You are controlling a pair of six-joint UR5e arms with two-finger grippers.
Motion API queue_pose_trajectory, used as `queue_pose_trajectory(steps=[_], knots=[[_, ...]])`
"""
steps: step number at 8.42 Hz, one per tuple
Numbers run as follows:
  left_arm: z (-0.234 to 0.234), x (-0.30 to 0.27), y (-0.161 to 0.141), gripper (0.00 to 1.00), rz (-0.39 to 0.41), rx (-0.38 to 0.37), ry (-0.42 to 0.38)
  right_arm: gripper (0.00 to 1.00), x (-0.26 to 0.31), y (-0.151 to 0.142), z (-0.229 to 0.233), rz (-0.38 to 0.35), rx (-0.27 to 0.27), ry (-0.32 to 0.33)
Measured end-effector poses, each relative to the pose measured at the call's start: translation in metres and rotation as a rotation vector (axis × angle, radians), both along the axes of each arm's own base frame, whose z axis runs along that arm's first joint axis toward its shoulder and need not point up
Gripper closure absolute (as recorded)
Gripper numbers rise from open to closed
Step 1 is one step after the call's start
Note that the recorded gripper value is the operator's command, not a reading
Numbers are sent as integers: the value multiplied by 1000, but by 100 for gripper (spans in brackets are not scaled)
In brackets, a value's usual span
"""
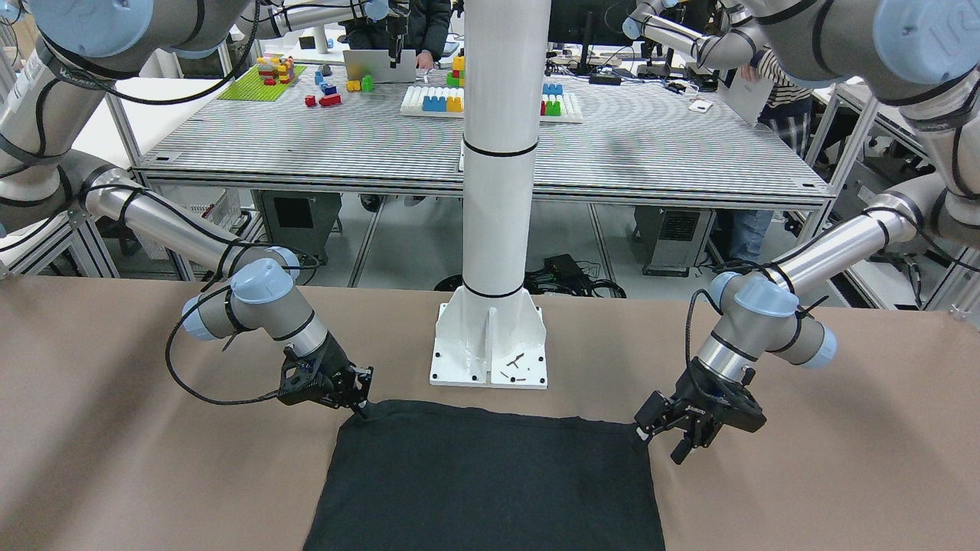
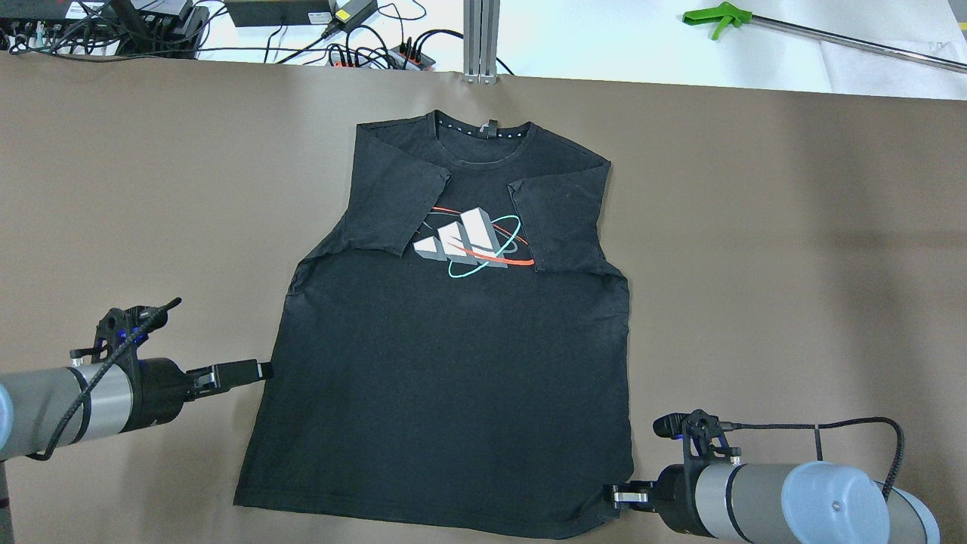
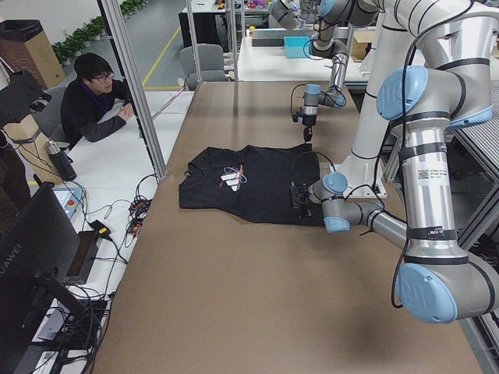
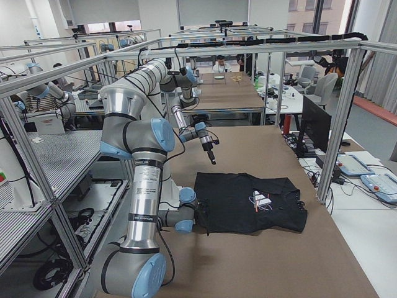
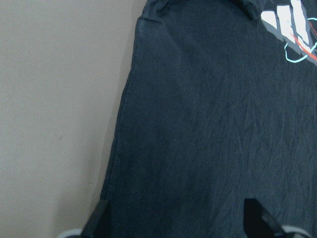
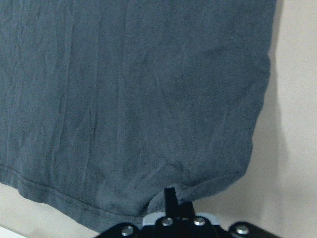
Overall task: Fold clothes
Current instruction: 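Lower the left gripper to the other hem corner and grasp both corners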
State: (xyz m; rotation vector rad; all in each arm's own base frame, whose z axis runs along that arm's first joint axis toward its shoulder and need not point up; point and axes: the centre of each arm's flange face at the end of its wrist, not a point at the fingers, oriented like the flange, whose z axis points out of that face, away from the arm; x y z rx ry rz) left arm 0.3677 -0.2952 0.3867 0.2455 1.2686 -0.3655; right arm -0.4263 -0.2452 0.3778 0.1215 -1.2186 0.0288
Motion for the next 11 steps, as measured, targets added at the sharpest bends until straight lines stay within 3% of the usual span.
queue_pose_trajectory(steps=[3,8,9,10,11], knots=[[12,31,48,6,-6,1,-27,100,1,-4,-1,6,9,0],[42,51,88,8,0,2,-85,100,1,-6,-2,12,12,-2],[49,57,90,20,0,3,-100,100,1,-6,-2,13,12,-2],[55,61,91,41,-2,4,-110,100,1,-6,-2,14,13,-3],[58,63,91,55,-13,9,-117,100,0,-7,-4,13,14,-6]])
